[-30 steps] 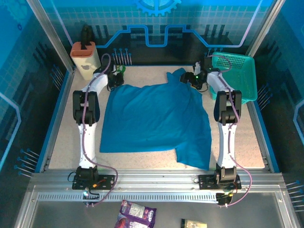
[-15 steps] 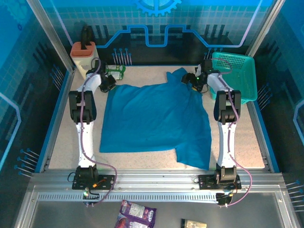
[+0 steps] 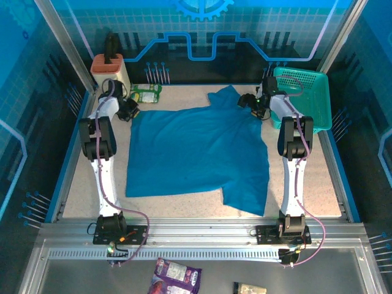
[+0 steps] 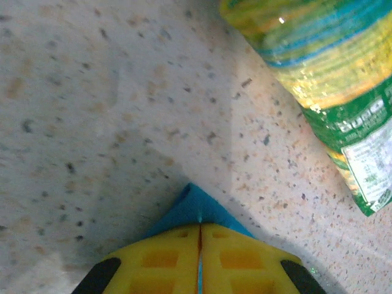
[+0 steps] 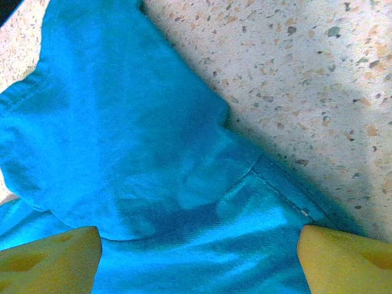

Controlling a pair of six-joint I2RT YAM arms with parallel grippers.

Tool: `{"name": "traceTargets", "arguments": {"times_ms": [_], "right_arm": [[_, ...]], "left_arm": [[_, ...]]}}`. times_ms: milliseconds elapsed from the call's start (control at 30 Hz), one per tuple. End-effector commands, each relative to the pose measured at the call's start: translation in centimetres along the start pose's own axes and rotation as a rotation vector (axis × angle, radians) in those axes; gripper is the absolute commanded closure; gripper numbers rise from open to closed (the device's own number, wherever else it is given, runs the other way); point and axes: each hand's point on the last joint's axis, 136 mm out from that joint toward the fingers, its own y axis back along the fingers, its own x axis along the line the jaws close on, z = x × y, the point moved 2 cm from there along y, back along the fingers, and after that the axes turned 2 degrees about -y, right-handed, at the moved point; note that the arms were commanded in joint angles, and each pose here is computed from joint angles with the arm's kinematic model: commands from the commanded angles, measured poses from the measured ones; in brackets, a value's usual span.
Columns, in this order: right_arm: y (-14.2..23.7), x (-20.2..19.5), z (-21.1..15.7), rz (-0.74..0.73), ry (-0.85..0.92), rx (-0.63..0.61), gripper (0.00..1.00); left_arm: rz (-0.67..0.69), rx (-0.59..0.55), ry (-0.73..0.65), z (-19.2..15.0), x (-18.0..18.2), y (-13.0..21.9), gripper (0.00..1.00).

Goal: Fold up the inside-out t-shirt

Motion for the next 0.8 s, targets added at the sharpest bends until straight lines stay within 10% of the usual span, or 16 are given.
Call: {"name": "traceTargets", "arguments": {"times_ms": [0, 433, 767], "right_arm": [[0.4, -3.4, -0.7, -0.129, -0.082, 0.027, 0.14], [4.9, 2.6, 0.9, -0.014, 0.003, -0.026, 0.15], [10.2, 4.8, -6.0, 0.033, 0.041, 0.067, 0.15]], "left_arm": [[0.044, 0.015, 0.068, 0.8, 2.2, 0.2, 0.91], [-0.176, 0.012, -0.049, 1.3, -4.8, 2.5, 0.89], [-0.201, 0.024, -0.176, -3.4, -7.7, 8.7, 0.85]]}}
